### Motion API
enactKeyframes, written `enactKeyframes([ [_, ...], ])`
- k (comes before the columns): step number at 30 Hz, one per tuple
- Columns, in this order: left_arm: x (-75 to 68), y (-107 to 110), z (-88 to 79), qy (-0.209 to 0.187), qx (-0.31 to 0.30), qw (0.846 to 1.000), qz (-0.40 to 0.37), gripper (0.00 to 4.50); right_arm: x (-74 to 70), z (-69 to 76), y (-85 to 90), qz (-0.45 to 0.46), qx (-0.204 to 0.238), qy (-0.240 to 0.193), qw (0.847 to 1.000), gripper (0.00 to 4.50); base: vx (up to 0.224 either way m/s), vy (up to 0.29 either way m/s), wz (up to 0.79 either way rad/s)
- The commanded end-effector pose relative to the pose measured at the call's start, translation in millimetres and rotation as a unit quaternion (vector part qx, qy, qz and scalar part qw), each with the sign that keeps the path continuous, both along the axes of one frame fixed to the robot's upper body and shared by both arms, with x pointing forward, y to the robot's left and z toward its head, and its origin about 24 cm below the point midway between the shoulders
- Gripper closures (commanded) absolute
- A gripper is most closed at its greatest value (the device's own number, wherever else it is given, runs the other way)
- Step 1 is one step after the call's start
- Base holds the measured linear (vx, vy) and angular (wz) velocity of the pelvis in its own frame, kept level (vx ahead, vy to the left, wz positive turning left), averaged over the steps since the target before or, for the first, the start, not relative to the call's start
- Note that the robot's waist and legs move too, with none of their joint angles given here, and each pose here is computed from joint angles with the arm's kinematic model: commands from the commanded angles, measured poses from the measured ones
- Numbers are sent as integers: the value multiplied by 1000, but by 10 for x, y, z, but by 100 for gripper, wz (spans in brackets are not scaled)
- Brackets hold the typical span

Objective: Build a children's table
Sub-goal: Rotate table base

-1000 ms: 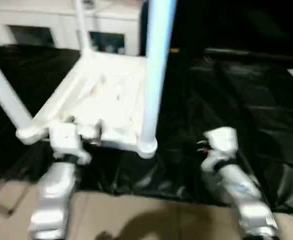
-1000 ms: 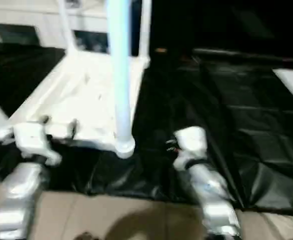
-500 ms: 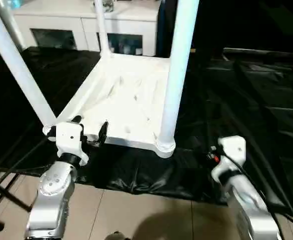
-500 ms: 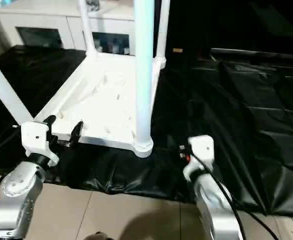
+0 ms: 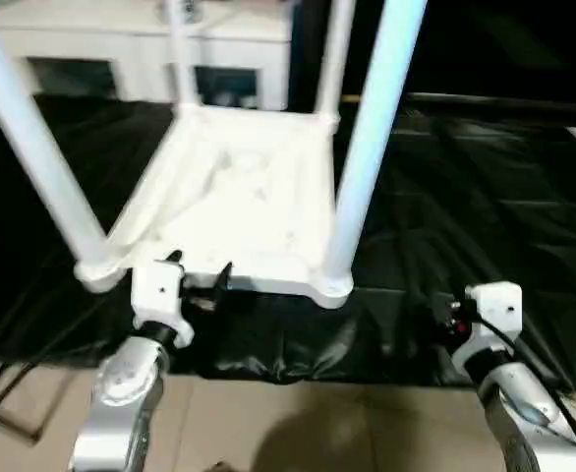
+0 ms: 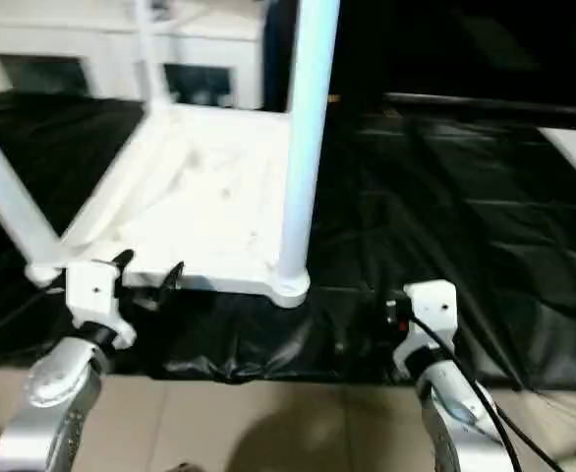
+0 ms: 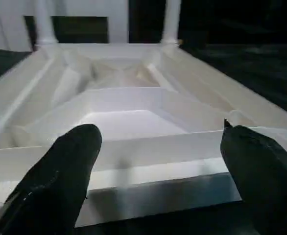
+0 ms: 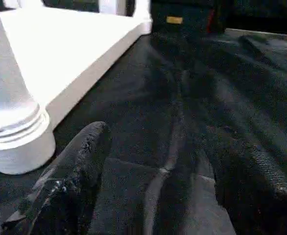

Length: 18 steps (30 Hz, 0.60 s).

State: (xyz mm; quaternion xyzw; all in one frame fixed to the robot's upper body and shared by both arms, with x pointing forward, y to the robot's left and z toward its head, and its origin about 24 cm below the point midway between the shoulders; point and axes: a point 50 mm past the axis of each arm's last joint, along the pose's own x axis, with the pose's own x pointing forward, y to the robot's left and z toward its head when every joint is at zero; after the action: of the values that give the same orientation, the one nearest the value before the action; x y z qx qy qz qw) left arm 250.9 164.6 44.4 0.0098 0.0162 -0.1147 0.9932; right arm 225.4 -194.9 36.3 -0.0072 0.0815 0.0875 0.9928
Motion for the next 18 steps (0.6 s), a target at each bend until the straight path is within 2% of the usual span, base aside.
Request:
enactKeyframes([
  [1,21,14,77,-15,-4,1000,5,7,40,27,34,2,7,-2,1000,110,0,202,-27],
  [9,99,68,129,-18,4,1000,9,7,118,64,42,6,10,-7,1000,110,-26,183,-13],
  [14,158,55,187,-28,17,999,0,7,93,27,55,-2,17,-2,1000,110,-26,145,-27],
  [18,162,18,185,-19,28,999,0,7,26,8,105,4,19,2,1000,110,-14,138,24],
])
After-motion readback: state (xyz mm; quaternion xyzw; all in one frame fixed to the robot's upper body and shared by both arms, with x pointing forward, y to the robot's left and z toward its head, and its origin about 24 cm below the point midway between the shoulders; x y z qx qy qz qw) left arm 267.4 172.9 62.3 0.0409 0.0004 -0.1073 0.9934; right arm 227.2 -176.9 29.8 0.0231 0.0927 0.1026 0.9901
